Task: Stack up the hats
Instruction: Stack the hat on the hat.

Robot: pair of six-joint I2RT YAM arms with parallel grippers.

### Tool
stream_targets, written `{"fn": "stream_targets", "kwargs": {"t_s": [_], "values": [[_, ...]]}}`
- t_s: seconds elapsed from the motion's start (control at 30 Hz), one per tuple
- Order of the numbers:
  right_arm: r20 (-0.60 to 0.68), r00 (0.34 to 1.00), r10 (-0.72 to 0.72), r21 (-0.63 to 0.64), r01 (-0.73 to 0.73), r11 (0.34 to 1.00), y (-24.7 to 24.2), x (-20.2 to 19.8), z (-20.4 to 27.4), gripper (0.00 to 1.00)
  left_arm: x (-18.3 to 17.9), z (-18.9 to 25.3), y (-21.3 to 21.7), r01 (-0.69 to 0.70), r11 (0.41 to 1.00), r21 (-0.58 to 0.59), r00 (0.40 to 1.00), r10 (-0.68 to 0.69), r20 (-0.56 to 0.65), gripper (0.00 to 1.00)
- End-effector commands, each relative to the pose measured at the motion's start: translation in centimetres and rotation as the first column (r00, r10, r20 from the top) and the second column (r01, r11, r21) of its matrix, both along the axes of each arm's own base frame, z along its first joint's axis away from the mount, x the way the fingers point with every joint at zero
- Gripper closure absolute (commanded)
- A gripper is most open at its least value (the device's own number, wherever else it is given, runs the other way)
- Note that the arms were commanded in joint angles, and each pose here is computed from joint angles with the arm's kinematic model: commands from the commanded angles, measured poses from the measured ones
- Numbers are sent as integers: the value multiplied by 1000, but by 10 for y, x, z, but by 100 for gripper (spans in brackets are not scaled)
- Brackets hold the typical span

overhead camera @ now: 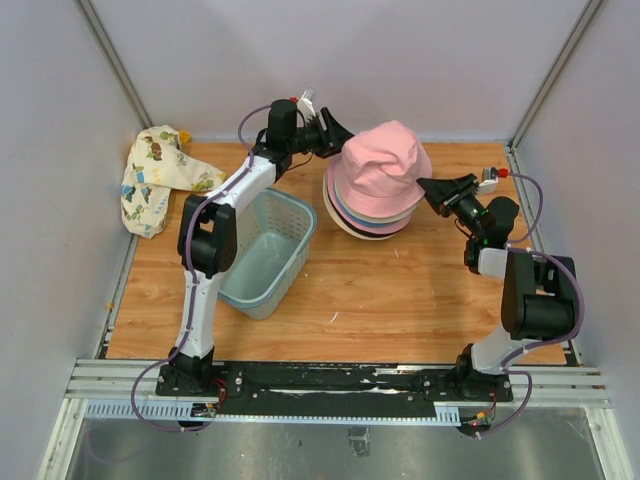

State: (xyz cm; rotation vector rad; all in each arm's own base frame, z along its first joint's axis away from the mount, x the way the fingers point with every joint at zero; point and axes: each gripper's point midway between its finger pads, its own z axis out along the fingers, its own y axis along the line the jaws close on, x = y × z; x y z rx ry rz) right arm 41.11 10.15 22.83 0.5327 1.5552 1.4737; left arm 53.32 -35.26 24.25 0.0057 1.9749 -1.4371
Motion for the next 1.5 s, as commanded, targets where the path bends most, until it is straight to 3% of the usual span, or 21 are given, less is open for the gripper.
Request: {"fn": "stream_targets", "kwargs": {"t_s": [0.0, 0.07, 0.2, 0.23, 0.4, 0.63, 1.2, 1.47], "values": [[71, 997, 6, -20, -5, 1000, -4, 6, 14, 66, -12, 10, -7, 83, 994, -68, 997, -83, 13, 45], [65, 998, 3, -17, -2, 1000, -5, 7, 12, 67, -15, 11, -6, 99, 990, -98, 995, -98, 9, 56], [49, 999, -2, -17, 3, 1000, -6, 13, 8, 73, -20, 9, -5, 124, 983, -138, 992, -124, 4, 98], [50, 999, -3, -17, 4, 1000, -7, 15, 8, 74, -20, 7, -4, 123, 983, -137, 992, -125, -1, 99], [34, 999, -16, -27, 17, 1000, -14, 30, 8, 78, -23, -5, 5, 84, 991, -105, 996, -87, -27, 99], [12, 1000, -26, -43, 26, 999, -24, 62, 12, 83, -31, -26, 23, 12, 1000, 27, 999, -11, -41, 100], [-73, 997, 39, -95, -46, 994, -18, 141, 10, 82, -110, -53, 11, -4, 994, 109, 998, 10, -55, 99], [-114, 988, 104, -162, -122, 979, 6, 163, 5, 84, -126, -57, 22, -43, 992, 117, 997, 50, -57, 100]]}}
